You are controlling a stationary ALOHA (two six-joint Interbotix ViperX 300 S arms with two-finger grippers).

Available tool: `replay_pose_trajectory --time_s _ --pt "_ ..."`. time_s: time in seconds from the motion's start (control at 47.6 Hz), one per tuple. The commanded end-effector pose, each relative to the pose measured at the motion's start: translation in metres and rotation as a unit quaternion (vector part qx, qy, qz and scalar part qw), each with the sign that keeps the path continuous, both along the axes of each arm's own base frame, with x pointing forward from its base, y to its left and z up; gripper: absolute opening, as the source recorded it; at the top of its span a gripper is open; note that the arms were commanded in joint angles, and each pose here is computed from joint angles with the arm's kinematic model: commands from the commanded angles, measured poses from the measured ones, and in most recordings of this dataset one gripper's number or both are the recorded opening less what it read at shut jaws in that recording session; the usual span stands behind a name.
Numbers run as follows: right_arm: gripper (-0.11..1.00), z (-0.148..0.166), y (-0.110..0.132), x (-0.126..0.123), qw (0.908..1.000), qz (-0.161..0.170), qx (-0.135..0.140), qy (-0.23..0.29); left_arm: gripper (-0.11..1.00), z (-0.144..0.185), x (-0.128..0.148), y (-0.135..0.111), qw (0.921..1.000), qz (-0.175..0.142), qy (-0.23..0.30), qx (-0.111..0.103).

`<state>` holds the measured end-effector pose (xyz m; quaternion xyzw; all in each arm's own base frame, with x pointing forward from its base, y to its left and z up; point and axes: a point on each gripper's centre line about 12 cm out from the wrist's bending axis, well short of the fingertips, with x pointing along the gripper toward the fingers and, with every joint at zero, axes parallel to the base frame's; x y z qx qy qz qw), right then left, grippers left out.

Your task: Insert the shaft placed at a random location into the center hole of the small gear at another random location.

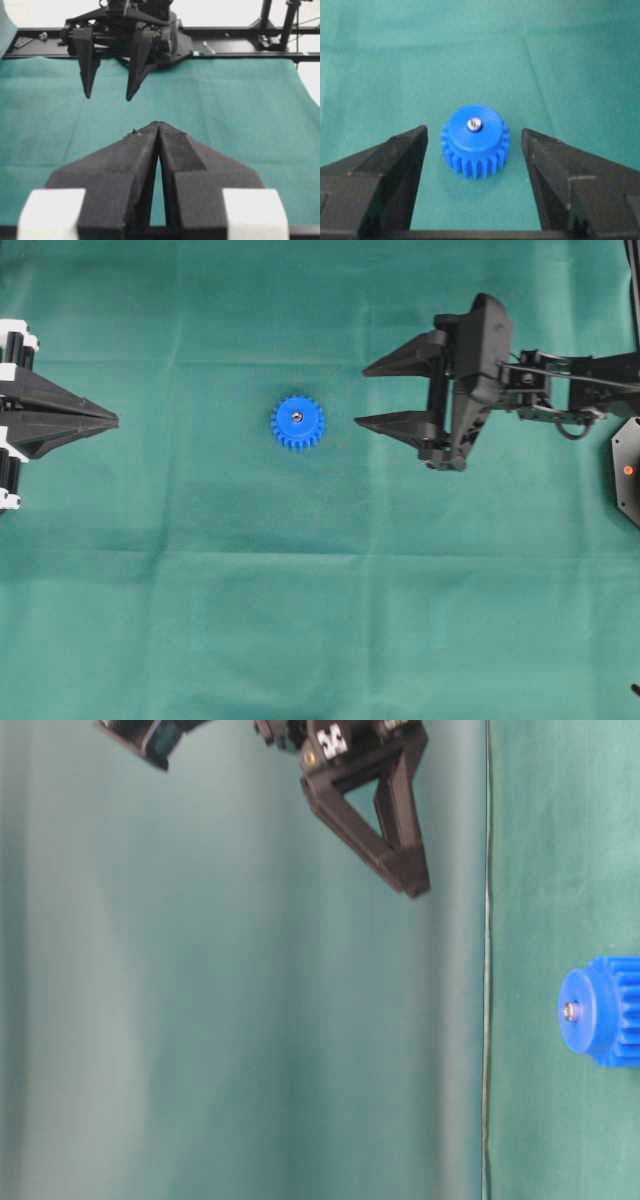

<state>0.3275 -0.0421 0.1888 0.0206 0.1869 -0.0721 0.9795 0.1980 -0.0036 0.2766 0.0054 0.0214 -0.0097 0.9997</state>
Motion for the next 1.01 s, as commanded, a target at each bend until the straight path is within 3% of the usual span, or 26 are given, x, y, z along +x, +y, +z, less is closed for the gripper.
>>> replay_pose_trajectory --time_s 0.0,0.988 --pt "0.74 0.0114 0.0003 -0.0035 0.9998 0.0 -0.002 -0.018 0.0 0.0063 0.0021 0.0005 1.0 0.001 -0.008 0.0" --pt "0.74 0.0123 0.0013 -0.008 0.9998 0.0 -0.003 -0.022 0.0 0.0066 0.0019 0.0005 1.0 0.001 -0.008 0.0"
